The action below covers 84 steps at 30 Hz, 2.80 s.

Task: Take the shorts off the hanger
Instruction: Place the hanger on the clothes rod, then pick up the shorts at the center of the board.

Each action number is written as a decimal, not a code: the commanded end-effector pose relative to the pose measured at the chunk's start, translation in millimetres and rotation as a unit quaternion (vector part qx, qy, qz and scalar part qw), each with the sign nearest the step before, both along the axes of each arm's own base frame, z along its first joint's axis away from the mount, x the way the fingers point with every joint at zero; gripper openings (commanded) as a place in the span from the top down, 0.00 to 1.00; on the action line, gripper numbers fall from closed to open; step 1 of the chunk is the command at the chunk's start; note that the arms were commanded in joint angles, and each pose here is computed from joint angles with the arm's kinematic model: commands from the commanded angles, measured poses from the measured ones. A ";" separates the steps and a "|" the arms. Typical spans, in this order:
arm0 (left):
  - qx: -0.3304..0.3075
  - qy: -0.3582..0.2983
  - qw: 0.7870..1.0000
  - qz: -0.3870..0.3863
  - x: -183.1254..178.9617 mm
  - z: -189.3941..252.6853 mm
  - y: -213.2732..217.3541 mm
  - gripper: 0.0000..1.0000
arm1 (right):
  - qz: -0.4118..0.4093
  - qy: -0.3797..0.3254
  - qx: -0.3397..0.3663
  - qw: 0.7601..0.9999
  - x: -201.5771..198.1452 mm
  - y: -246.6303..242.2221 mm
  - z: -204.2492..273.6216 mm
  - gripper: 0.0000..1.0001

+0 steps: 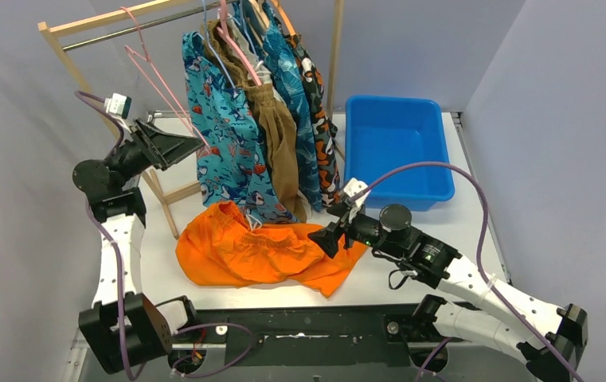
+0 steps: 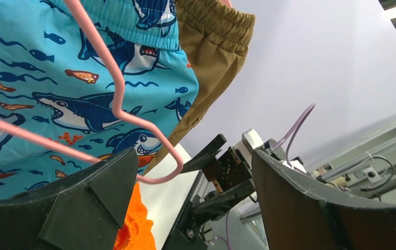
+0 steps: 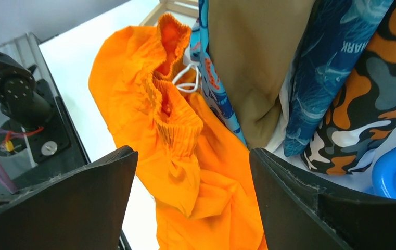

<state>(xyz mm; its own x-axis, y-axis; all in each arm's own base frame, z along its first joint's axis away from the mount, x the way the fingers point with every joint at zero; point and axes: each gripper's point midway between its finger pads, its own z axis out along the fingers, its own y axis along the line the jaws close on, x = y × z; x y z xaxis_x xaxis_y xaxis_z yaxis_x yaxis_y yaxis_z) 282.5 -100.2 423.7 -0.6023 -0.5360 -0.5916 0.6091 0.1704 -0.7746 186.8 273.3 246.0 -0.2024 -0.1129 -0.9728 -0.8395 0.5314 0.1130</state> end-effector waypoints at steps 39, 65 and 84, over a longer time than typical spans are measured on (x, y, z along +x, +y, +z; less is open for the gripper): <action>0.262 0.187 0.820 0.474 -24.3 -217.9 116.4 0.18 | 0.074 -0.103 -0.211 0.969 53.5 177.0 -89.1 0.11; 0.257 0.166 0.823 0.479 -24.6 -211.0 115.5 0.18 | 0.179 0.003 -0.252 0.951 -12.5 118.9 -122.9 0.93; 0.256 0.165 0.830 0.467 -23.4 -212.7 109.6 0.18 | -0.177 -0.040 -0.057 0.982 11.7 -65.6 -9.1 0.94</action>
<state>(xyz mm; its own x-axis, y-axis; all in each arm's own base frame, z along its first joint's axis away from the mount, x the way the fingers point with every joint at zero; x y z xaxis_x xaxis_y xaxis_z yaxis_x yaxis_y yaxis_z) 253.9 12.1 196.2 -0.2720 -0.6160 -0.7393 -0.2624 0.7866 -0.5589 187.3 232.5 223.9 -0.1296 -0.2831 -0.9503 -0.7291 0.6767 -0.1022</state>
